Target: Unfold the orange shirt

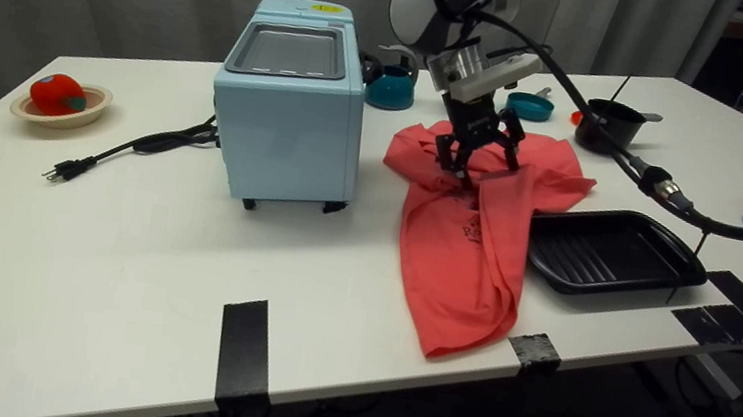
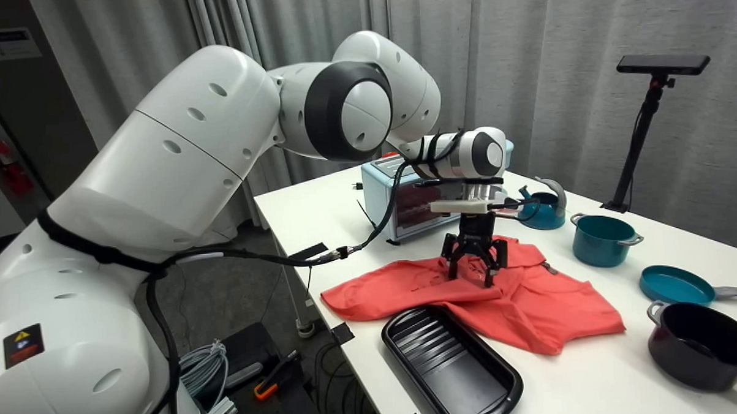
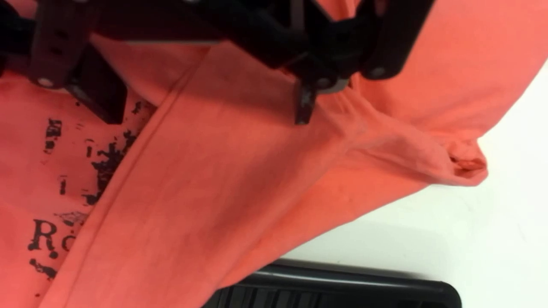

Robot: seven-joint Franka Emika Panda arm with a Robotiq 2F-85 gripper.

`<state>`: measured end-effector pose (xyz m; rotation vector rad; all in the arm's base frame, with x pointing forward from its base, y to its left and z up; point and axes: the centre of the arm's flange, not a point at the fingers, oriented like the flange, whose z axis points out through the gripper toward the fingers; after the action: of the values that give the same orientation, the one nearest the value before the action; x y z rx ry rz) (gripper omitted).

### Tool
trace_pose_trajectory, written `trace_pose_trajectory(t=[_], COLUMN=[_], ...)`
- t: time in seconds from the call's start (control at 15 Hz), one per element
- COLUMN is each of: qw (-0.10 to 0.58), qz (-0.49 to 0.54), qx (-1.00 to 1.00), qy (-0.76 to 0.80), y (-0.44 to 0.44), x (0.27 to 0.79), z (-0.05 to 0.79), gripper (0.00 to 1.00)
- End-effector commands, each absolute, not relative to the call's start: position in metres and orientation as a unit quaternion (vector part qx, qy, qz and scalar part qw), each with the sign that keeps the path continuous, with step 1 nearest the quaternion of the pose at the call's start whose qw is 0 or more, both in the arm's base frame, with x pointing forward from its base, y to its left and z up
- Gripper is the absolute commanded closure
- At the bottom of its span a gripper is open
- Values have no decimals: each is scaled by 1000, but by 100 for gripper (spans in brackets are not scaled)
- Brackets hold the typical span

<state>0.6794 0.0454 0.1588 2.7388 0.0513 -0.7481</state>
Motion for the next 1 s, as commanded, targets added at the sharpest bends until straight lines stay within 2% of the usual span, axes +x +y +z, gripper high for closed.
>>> trace_pose_trajectory(t=[0.0, 0.53, 0.6, 0.67, 0.93], qw=[171, 177, 177, 177, 178], qz=[-257, -253, -253, -252, -253], qx=[951, 951, 951, 951, 951], qy=[12, -4, -6, -8, -14], y=[42, 30, 29, 29, 29], x=[681, 679, 678, 678, 676], z=[155, 162, 162, 162, 163], gripper=[0, 0, 25, 26, 58])
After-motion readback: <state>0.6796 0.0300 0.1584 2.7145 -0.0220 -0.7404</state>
